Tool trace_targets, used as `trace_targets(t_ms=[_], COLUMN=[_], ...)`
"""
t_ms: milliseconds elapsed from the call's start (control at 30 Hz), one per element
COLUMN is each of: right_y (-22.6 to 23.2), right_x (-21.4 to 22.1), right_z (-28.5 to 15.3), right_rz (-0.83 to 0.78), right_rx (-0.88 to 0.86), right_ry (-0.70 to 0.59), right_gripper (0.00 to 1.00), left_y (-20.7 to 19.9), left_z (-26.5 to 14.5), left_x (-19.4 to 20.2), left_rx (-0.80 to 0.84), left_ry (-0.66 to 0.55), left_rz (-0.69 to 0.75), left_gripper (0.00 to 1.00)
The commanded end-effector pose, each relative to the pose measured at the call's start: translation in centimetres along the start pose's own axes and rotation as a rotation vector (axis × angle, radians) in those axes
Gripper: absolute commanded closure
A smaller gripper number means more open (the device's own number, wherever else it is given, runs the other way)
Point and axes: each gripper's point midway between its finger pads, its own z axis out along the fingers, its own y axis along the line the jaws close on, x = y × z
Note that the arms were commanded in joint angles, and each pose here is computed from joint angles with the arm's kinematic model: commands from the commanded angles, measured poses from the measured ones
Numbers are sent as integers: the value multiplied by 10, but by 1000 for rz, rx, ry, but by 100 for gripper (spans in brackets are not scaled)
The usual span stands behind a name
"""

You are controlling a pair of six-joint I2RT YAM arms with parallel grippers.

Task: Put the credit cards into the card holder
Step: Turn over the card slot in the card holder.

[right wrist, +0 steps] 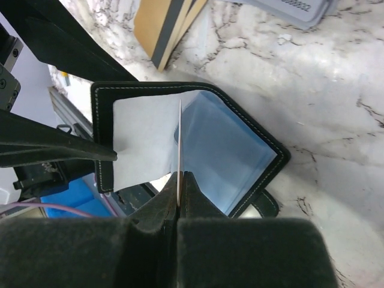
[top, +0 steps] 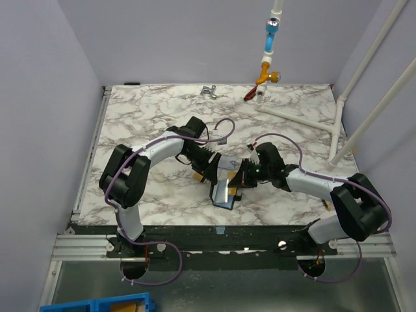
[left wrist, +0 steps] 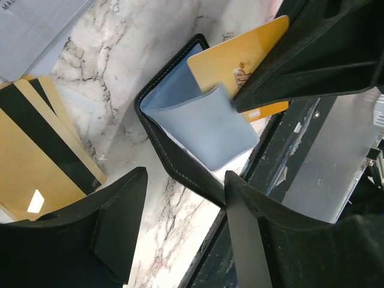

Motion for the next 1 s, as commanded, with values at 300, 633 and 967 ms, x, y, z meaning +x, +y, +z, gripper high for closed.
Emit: trace_targets(t_ms=[300,633,967], right_y=[34,49,55], right_x=[9,17,18], right_z=[6,19,28], right_rz=[-89,-140,-141], right_rx=[-132,-142,-161], right_ry=[55,104,108], right_gripper=[99,99,99], left_y=[-23,-29,-25], left_z=[-12,-22,-20], left_x=[18,16,24], left_rx=[78,136,141], left_ry=[-4,-8,22], left_rz=[26,-13,-52], left_gripper=[44,42,41])
